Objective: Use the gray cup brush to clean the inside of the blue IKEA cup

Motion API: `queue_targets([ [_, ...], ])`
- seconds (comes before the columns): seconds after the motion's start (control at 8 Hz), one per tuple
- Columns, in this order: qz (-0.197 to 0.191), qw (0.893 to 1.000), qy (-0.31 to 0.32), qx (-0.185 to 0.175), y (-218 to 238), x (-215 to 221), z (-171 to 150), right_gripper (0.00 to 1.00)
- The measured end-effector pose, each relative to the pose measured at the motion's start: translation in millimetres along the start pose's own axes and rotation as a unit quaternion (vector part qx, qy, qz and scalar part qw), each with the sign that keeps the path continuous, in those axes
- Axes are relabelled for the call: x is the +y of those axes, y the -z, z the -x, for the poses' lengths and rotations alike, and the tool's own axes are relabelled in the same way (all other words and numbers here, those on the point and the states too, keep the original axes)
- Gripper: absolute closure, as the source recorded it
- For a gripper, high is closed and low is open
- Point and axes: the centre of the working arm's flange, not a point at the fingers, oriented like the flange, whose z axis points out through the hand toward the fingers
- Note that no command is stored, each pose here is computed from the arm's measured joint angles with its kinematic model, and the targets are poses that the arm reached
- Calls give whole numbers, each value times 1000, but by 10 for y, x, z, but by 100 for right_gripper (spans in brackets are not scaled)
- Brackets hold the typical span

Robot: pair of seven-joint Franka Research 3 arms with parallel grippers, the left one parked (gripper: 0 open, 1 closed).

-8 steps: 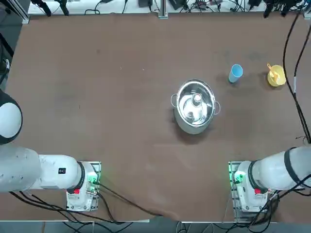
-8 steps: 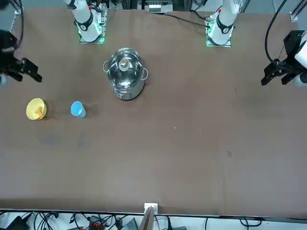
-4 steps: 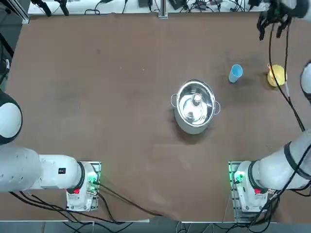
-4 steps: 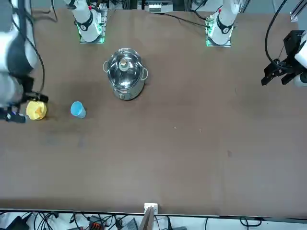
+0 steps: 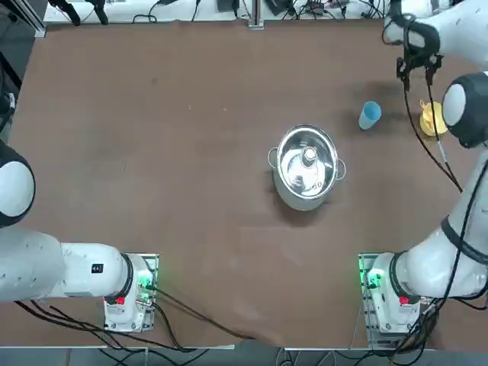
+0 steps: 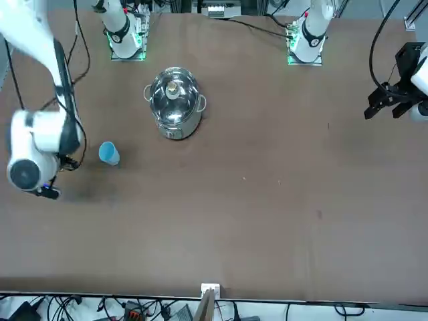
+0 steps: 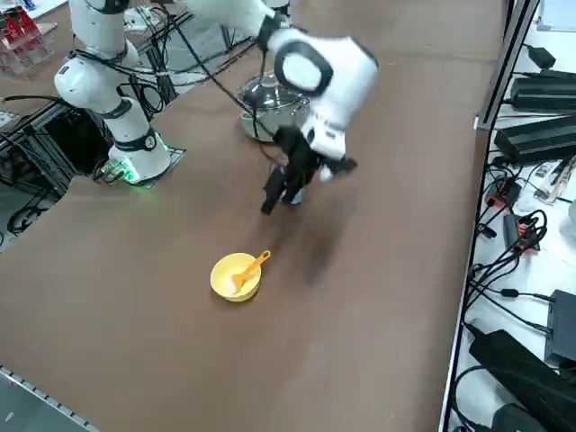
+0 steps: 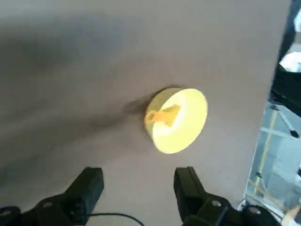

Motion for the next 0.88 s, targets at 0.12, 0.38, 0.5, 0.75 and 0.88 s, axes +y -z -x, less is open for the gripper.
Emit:
queue_targets([
  [0.12,10,1000,-19,-2,-170,3,-81,13],
  [0.38,22,998,-60,-6,-441,56,-198,27],
  [0.5,36,996,-85,-1,-547,29,-242,30],
  [0.75,56,991,-125,11,-747,-154,-305,33],
  [0.88,66,989,-135,15,-826,-213,-326,35],
])
